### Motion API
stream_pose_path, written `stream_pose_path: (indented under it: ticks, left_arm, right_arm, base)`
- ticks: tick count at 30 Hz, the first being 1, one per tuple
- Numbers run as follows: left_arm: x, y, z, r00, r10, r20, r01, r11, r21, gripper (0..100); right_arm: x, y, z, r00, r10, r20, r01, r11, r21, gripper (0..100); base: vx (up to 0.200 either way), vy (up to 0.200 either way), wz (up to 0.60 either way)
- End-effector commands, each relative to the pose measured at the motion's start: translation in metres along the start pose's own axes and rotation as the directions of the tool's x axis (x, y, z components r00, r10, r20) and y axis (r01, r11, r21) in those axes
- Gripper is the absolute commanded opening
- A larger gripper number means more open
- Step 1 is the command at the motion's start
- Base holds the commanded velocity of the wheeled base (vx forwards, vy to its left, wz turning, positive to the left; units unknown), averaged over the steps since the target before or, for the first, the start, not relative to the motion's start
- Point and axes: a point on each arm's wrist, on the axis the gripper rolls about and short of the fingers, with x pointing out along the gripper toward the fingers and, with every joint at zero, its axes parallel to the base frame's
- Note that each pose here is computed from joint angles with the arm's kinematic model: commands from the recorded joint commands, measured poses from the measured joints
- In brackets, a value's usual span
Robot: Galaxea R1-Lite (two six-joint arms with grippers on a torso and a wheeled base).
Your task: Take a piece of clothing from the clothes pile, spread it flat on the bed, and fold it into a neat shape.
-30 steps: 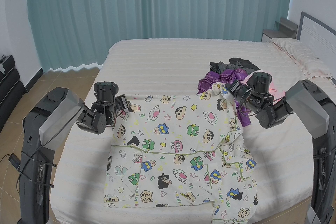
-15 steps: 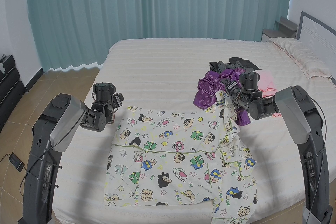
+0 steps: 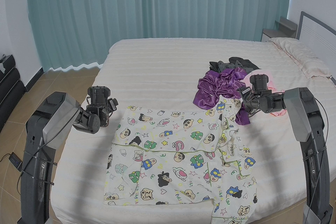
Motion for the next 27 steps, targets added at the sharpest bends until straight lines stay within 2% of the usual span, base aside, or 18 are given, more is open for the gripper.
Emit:
stream_pose_path:
  ticks: [1, 2, 3, 5, 7, 10, 11, 13, 14, 15, 18, 21, 24, 25, 27]
  left_arm:
    - [-0.021, -0.001, 0.023, 1.000, -0.012, 0.019, 0.012, 1.000, -0.021, 100]
    - [-0.021, -0.001, 0.023, 1.000, -0.012, 0.019, 0.012, 1.000, -0.021, 100]
    - [-0.031, 0.000, 0.028, 1.000, -0.031, 0.006, 0.031, 0.999, -0.044, 100]
    - [-0.041, 0.000, 0.033, 0.998, -0.064, -0.013, 0.063, 0.996, -0.061, 100]
    - [-0.067, 0.004, 0.038, 0.989, -0.131, -0.068, 0.124, 0.987, -0.097, 100]
    - [-0.093, 0.012, 0.038, 0.979, -0.165, -0.121, 0.148, 0.980, -0.136, 100]
    - [-0.095, 0.012, 0.038, 0.978, -0.167, -0.122, 0.150, 0.979, -0.139, 100]
    - [-0.121, 0.019, 0.040, 0.965, -0.207, -0.163, 0.168, 0.960, -0.223, 100]
    - [-0.124, 0.020, 0.041, 0.963, -0.213, -0.167, 0.171, 0.957, -0.233, 100]
    - [-0.138, 0.026, 0.037, 0.948, -0.241, -0.207, 0.181, 0.945, -0.271, 100]
    - [-0.162, 0.038, 0.020, 0.914, -0.274, -0.299, 0.187, 0.939, -0.288, 100]
    - [-0.176, 0.044, 0.009, 0.903, -0.285, -0.322, 0.189, 0.936, -0.296, 100]
    - [-0.191, 0.046, -0.001, 0.899, -0.319, -0.299, 0.203, 0.910, -0.361, 100]
    - [-0.202, 0.045, -0.005, 0.896, -0.360, -0.262, 0.227, 0.876, -0.426, 100]
    - [-0.207, 0.042, -0.009, 0.889, -0.384, -0.250, 0.242, 0.857, -0.455, 100]
  right_arm:
    - [-0.021, 0.001, 0.024, 1.000, -0.005, 0.001, 0.005, 1.000, -0.023, 100]
    - [-0.021, 0.001, 0.024, 1.000, -0.005, 0.001, 0.005, 1.000, -0.023, 100]
    - [-0.035, -0.001, 0.027, 0.998, 0.002, -0.059, -0.004, 1.000, -0.027, 100]
    - [-0.048, -0.002, 0.031, 0.995, 0.017, -0.098, -0.020, 0.999, -0.038, 100]
    - [-0.073, -0.020, 0.028, 0.980, 0.032, -0.196, -0.056, 0.991, -0.120, 100]
    - [-0.090, -0.051, 0.016, 0.958, 0.043, -0.284, -0.116, 0.962, -0.246, 100]
    - [-0.091, -0.053, 0.015, 0.956, 0.044, -0.289, -0.120, 0.960, -0.252, 100]
    - [-0.106, -0.080, 0.002, 0.937, 0.062, -0.344, -0.181, 0.929, -0.324, 100]
    - [-0.107, -0.082, 0.001, 0.935, 0.065, -0.350, -0.186, 0.927, -0.325, 100]
    - [-0.113, -0.094, -0.006, 0.922, 0.075, -0.381, -0.214, 0.916, -0.338, 100]
    - [-0.122, -0.110, -0.018, 0.897, 0.095, -0.432, -0.263, 0.899, -0.349, 100]
    - [-0.125, -0.116, -0.022, 0.888, 0.092, -0.450, -0.277, 0.889, -0.364, 100]
    - [-0.131, -0.128, -0.029, 0.873, 0.067, -0.484, -0.291, 0.867, -0.405, 100]
    - [-0.137, -0.138, -0.038, 0.841, 0.052, -0.538, -0.331, 0.837, -0.436, 100]
    - [-0.137, -0.139, -0.042, 0.835, 0.046, -0.548, -0.342, 0.824, -0.452, 100]
  base:
    - [0.000, 0.000, 0.00]
    - [0.000, 0.000, 0.00]
    - [0.000, 0.000, 0.00]
    - [0.000, 0.000, 0.00]
    - [0.000, 0.000, 0.00]
    - [0.000, 0.000, 0.00]
    - [0.000, 0.000, 0.00]
    - [0.000, 0.000, 0.00]
    - [0.000, 0.000, 0.00]
    - [0.000, 0.000, 0.00]
    - [0.000, 0.000, 0.00]
    - [0.000, 0.000, 0.00]
    - [0.000, 0.000, 0.00]
    - [0.000, 0.000, 0.00]
    - [0.000, 0.000, 0.00]
